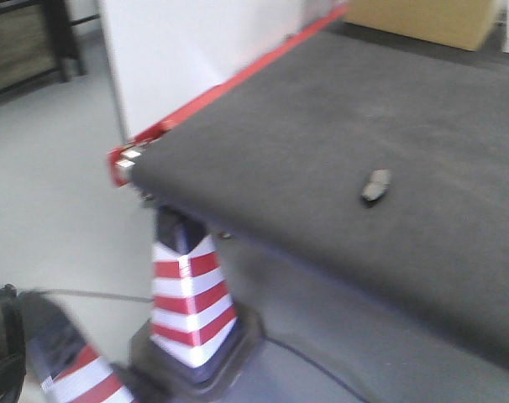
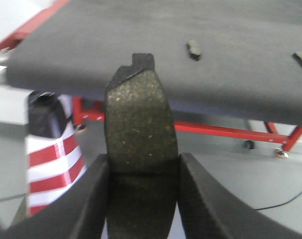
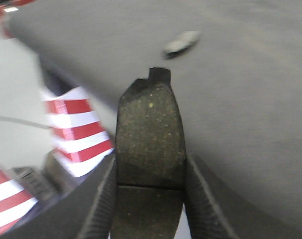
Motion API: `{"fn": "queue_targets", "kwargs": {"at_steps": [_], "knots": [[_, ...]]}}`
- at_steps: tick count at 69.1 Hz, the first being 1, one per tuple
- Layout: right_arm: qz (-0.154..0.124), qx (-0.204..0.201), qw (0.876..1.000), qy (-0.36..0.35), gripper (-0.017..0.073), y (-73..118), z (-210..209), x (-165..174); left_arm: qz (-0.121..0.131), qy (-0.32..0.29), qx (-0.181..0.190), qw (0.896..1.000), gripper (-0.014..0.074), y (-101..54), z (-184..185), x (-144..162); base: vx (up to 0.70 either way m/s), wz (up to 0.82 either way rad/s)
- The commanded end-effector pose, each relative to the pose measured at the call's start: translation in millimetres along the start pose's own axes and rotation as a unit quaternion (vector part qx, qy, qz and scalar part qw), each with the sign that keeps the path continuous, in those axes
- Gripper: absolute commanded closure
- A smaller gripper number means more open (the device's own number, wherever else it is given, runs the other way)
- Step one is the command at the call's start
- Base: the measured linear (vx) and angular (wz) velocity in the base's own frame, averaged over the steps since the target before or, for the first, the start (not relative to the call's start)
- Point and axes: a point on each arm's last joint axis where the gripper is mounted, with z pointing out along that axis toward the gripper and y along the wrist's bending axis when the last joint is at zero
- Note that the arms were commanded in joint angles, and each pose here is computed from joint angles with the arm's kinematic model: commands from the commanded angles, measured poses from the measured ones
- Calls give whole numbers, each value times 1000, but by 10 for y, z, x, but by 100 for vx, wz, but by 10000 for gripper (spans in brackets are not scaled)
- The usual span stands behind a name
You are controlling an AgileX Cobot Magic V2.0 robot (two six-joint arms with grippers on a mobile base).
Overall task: Move and align brake pads A on conveyor
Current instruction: 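Turn past the cones and stop facing the conveyor belt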
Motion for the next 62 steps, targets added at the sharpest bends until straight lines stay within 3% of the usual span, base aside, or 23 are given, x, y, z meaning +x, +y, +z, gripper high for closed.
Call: {"fn": "queue_targets", "kwargs": {"at_steps": [1,62], "knots": [[-1,9,998,-55,560,-15,-43,-165,2,-59,18,998,464,-43,-37,-183,32,-61],[-1,9,998,-55,560,-14,-43,-164,2,-59,18,998,464,-43,-37,-184,26,-61]]}}
